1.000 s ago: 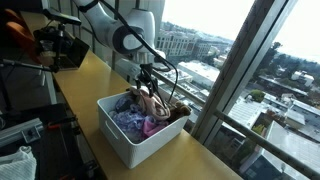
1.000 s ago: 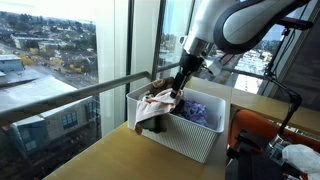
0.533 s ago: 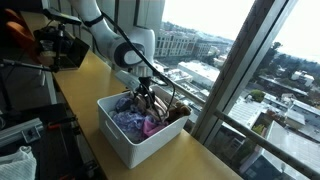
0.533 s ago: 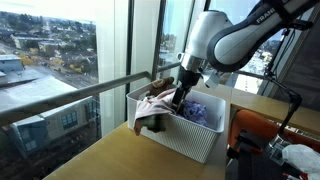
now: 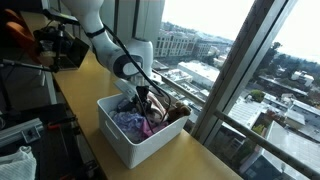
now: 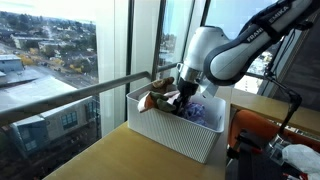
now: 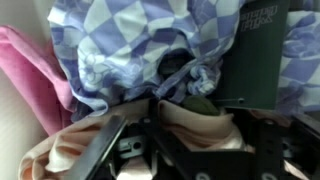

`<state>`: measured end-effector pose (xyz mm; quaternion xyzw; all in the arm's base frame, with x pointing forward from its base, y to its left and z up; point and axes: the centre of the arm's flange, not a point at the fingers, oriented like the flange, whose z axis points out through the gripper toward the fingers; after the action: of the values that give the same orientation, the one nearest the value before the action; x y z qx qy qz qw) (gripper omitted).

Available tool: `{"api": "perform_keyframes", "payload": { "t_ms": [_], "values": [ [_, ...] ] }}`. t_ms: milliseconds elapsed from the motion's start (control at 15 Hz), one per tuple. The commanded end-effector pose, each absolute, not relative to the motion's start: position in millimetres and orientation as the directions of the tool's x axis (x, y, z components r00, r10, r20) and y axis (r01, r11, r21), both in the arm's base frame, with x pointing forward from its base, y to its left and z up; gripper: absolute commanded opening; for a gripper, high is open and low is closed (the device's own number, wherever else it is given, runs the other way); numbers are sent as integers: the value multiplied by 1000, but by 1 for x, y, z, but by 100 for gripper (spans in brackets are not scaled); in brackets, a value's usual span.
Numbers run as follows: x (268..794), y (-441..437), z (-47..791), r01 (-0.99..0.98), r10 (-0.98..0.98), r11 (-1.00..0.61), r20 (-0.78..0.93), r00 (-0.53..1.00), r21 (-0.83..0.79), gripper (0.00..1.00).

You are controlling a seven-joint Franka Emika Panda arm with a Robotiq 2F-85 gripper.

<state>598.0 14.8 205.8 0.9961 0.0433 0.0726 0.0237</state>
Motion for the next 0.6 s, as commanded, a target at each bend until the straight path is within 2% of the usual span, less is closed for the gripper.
{"api": "perform_keyframes", "payload": {
  "t_ms": [0,267,333,400,533],
  "values": [
    [594,12,212,41,52,-997,169,984,64,36],
    [587,15,237,-1,10,-998,205,979,56,6],
    [585,15,246,-16,-4,-998,216,976,53,2],
    [583,16,259,-28,-17,-999,227,974,47,0],
    [580,16,283,-47,-36,-998,250,968,39,4]
  ]
}}
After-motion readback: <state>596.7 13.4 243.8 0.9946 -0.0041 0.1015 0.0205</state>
